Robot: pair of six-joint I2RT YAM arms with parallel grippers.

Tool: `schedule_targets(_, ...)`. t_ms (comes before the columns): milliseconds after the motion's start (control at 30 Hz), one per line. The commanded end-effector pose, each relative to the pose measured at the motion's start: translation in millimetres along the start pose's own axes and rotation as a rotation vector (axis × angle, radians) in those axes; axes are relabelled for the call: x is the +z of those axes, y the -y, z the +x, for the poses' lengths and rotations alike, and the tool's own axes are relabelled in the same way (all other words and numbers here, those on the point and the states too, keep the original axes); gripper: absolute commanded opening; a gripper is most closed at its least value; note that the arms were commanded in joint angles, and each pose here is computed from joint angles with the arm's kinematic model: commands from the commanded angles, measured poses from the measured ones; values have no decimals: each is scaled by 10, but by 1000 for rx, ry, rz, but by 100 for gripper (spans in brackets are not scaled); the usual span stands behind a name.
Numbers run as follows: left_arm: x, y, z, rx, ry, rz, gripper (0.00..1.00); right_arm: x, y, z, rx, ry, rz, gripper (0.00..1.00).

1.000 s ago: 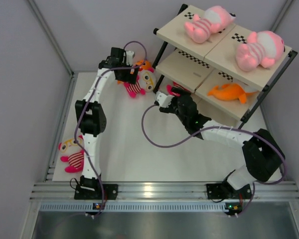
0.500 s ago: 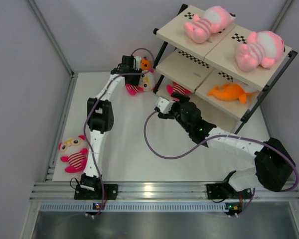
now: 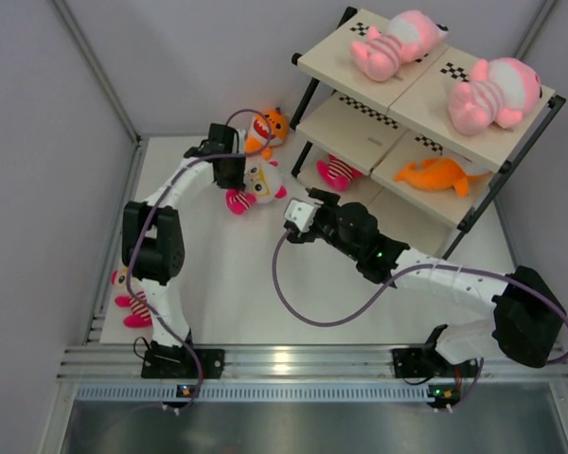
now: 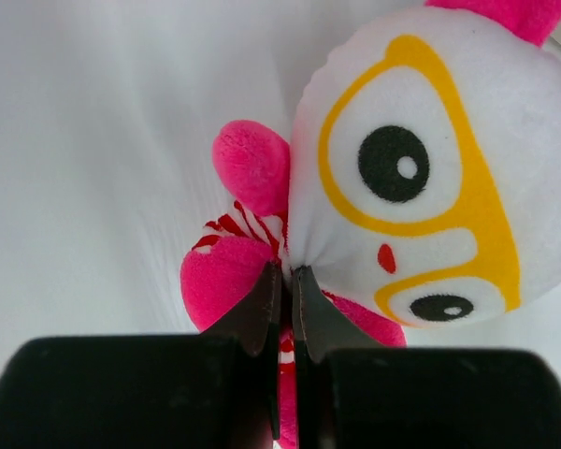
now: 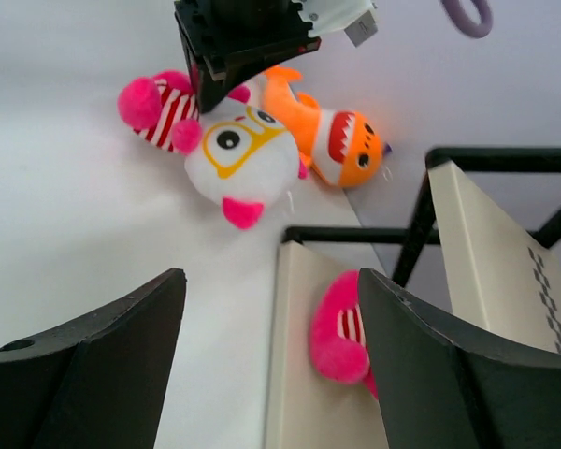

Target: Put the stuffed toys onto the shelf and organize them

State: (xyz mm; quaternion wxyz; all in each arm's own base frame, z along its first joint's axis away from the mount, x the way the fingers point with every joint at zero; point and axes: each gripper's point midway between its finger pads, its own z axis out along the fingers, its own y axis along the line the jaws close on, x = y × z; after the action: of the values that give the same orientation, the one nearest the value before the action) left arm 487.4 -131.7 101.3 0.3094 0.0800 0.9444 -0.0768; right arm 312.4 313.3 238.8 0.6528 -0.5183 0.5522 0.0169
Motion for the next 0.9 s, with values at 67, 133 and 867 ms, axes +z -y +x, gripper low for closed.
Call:
schedule_targets(67, -1222, 348, 70, -236, 115, 164, 0, -62, -208, -880, 171, 272, -41, 73)
schedule_targets(133, -1474, 378, 219, -314, 133, 179, 0, -9, -430, -1130, 209, 296, -66, 73)
schedule_targets(867, -2172, 513, 323, -499, 169, 307, 0, 993, -694, -991, 451, 37, 42, 31)
